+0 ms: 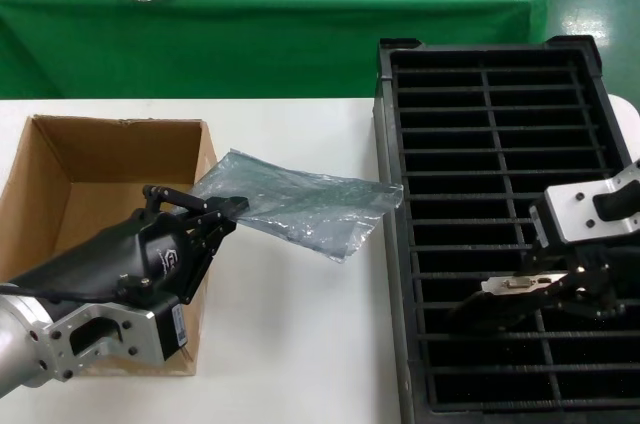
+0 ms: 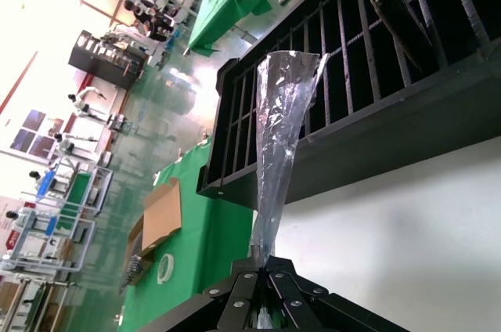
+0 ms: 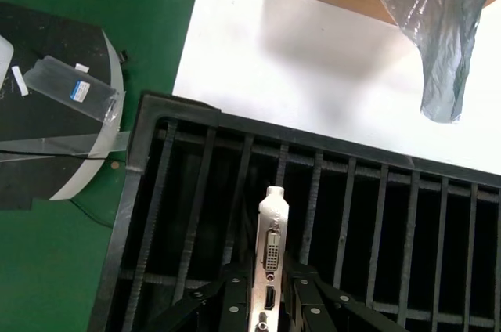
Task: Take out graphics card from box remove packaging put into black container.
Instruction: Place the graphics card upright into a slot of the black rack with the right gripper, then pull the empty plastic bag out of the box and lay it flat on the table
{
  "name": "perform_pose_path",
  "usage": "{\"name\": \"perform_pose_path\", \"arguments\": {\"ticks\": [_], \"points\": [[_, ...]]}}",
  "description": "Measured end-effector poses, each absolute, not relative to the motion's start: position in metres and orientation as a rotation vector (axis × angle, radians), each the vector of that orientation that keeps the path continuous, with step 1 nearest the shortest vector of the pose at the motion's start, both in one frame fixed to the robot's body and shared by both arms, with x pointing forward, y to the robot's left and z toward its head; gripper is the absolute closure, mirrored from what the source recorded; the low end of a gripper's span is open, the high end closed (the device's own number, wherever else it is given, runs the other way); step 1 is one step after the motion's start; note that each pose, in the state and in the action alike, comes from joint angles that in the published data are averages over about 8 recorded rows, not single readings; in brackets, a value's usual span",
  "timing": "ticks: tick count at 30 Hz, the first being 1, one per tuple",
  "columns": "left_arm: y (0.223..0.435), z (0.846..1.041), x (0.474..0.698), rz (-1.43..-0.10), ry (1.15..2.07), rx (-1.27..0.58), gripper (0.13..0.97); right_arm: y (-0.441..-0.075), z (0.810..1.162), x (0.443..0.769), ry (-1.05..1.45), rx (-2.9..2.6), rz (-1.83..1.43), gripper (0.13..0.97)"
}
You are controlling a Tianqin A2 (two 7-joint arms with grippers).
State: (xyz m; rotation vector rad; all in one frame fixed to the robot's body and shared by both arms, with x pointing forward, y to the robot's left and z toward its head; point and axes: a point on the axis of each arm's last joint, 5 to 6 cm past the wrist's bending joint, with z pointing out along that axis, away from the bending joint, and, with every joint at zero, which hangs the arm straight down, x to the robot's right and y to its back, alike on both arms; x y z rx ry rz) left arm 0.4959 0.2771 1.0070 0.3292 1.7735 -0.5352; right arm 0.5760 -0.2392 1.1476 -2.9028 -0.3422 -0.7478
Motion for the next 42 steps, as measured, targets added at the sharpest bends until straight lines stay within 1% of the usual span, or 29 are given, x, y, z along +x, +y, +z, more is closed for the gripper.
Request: {"name": "perform_pose_path", "arguments": {"ticks": [7, 15, 19, 27, 28, 34, 36, 37, 38, 42], "points": [[0.277, 1.007, 0.496, -0.535, 1.774, 0.329, 0.958, -0.236, 1.145, 0.578, -0.360, -2.901, -0.742, 0.872], [0.277, 1.007, 0.496, -0.535, 1.774, 0.329, 0.958, -0.239, 1.150, 0.574, -0.368, -2.885, -0.774, 0.771], [0.277, 1.007, 0.496, -0.535, 1.774, 0.329, 0.958, -0.245, 1.153, 0.568, -0.360, -2.860, -0.848, 0.771], [0.277, 1.007, 0.496, -0.535, 1.774, 0.329, 0.958, -0.258, 1.148, 0.554, -0.333, -2.818, -1.042, 0.604], [0.277, 1.007, 0.496, -0.535, 1.774, 0.329, 0.958, -0.258, 1.148, 0.554, -0.332, -2.816, -1.049, 0.604], [0.274, 1.007, 0.496, -0.554, 1.782, 0.310, 0.958, -0.258, 1.147, 0.553, -0.331, -2.815, -1.056, 0.447], [0.271, 1.008, 0.496, -0.578, 1.793, 0.285, 0.958, -0.258, 1.147, 0.553, -0.331, -2.815, -1.056, 0.395], [0.268, 1.009, 0.496, -0.597, 1.800, 0.265, 0.958, -0.258, 1.147, 0.553, -0.331, -2.815, -1.056, 0.395], [0.266, 1.009, 0.496, -0.620, 1.808, 0.241, 0.958, -0.258, 1.147, 0.553, -0.331, -2.815, -1.056, 0.376], [0.252, 1.013, 0.498, -0.753, 1.849, 0.089, 0.958, -0.258, 1.147, 0.553, -0.331, -2.815, -1.056, 0.299]]}}
